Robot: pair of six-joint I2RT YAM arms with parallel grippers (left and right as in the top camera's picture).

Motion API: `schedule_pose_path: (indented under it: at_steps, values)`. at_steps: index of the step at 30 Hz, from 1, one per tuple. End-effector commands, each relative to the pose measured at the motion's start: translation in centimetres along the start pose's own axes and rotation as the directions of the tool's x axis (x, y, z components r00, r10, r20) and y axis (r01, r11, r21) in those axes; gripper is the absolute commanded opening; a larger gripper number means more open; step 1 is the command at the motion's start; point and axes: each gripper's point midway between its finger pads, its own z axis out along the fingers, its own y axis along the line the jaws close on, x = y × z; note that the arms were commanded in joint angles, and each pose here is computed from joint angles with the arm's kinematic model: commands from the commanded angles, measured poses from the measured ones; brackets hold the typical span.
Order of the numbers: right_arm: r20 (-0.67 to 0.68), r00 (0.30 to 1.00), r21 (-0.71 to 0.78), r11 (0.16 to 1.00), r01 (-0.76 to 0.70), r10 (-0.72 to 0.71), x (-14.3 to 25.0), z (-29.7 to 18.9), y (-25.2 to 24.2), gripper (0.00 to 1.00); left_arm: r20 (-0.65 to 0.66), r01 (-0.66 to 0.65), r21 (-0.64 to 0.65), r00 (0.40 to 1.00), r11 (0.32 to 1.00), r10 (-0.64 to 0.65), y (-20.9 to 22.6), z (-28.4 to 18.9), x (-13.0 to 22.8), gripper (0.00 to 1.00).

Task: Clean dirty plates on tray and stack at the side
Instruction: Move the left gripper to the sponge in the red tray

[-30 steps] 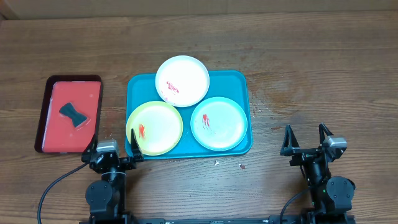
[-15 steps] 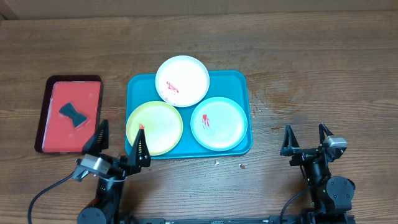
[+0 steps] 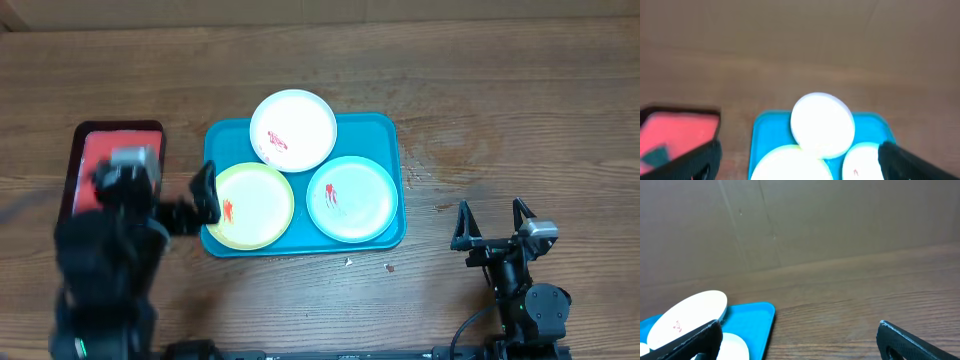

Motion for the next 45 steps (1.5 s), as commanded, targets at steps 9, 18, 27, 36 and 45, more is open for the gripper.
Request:
schedule_pose_path:
  at_steps: [9,18,27,36,45]
  values:
    - [0.003,1.0,-0.012,1.0,0.004,-0.004,0.2,0.0,0.2,1.0,-0.313,0.194,-0.47,0.876,0.861,-0.368,9.9,7.3,-2.1,1.0]
    - [0.003,1.0,-0.012,1.0,0.004,-0.004,0.2,0.0,0.2,1.0,-0.362,0.151,-0.692,0.773,0.706,-0.52,19.9,12.1,2.7,1.0]
    - [0.003,1.0,-0.012,1.0,0.004,-0.004,0.2,0.0,0.2,1.0,-0.234,0.285,-0.801,0.661,0.527,-0.713,28.6,15.5,8.3,1.0]
    - [0.003,1.0,-0.012,1.0,0.004,-0.004,0.2,0.0,0.2,1.0,-0.397,0.331,-0.745,0.479,0.58,-0.783,28.3,19.9,16.3,0.99]
    - [0.003,1.0,-0.012,1.0,0.004,-0.004,0.2,0.0,0.2,1.0,-0.455,0.291,-0.753,0.419,0.59,-0.786,28.7,21.0,20.2,0.85]
